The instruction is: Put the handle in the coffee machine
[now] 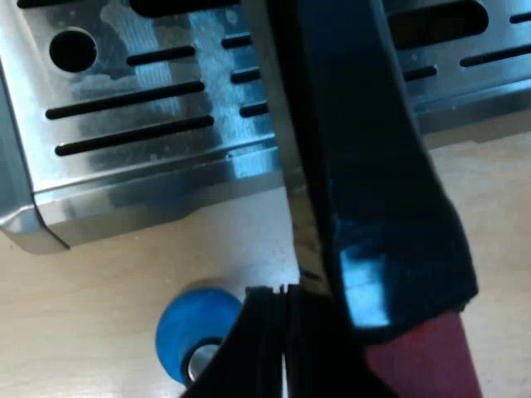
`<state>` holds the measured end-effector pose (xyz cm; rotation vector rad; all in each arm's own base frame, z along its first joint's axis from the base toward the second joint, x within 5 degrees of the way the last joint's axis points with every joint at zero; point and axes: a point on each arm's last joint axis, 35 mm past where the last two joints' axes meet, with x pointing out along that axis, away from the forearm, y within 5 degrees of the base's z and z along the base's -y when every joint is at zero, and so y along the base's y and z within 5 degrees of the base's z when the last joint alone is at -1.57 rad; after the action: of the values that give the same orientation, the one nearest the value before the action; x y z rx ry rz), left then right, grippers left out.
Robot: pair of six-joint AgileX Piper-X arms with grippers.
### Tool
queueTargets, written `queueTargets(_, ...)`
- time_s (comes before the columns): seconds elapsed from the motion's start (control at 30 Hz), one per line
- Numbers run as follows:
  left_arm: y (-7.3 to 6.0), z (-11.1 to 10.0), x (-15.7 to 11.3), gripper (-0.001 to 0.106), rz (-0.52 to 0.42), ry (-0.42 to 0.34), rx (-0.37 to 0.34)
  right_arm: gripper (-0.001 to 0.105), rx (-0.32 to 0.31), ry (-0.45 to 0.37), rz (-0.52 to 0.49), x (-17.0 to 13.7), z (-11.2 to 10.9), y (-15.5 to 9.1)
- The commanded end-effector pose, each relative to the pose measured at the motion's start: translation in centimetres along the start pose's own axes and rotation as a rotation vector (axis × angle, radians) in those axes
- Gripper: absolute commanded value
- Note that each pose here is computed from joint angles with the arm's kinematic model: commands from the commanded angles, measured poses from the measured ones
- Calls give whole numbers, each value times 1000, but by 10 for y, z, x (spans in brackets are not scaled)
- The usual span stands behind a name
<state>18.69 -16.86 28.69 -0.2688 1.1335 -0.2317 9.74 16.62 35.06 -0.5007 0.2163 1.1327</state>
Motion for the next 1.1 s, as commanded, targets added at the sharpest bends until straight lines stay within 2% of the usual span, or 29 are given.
queueTargets(0.03, -23, 5, -9, 0, -191, -4, 117, 64, -12, -21, 0, -4, 5, -1)
queueTargets(0.2, -5, 8, -7, 0, -100, 44, 144, 64, 40, -21, 1, -4, 5, -1)
queueTargets(0.33, 14, 12, -10, 0, -34, 77, 165, 64, 40, -14, -21, -4, 4, -2)
queueTargets(0.4, 18, 13, -13, 0, -25, 78, 174, 64, 44, -12, -27, -4, 4, -2)
queueTargets(0.47, 28, 16, -24, 0, 22, 33, 183, 64, 55, -10, -35, -4, 4, -2)
queueTargets(0.5, 28, 16, -24, 0, 22, 33, 183, 64, 109, -6, -45, -4, 4, -3)
queueTargets(0.53, 35, 18, -33, 0, 38, 6, 183, 64, 118, -6, -45, -3, 4, -3)
queueTargets(0.67, 44, 18, -57, 0, 20, -73, 195, 64, 127, 0, -49, -3, 3, -3)
queueTargets(0.87, 54, 7, -94, 0, -15, -178, 201, 64, 133, 22, -133, -3, 2, -6)
queueTargets(1.1, 62, -11, -125, 0, -58, -240, 230, 64, 148, 22, -139, -3, 2, -6)
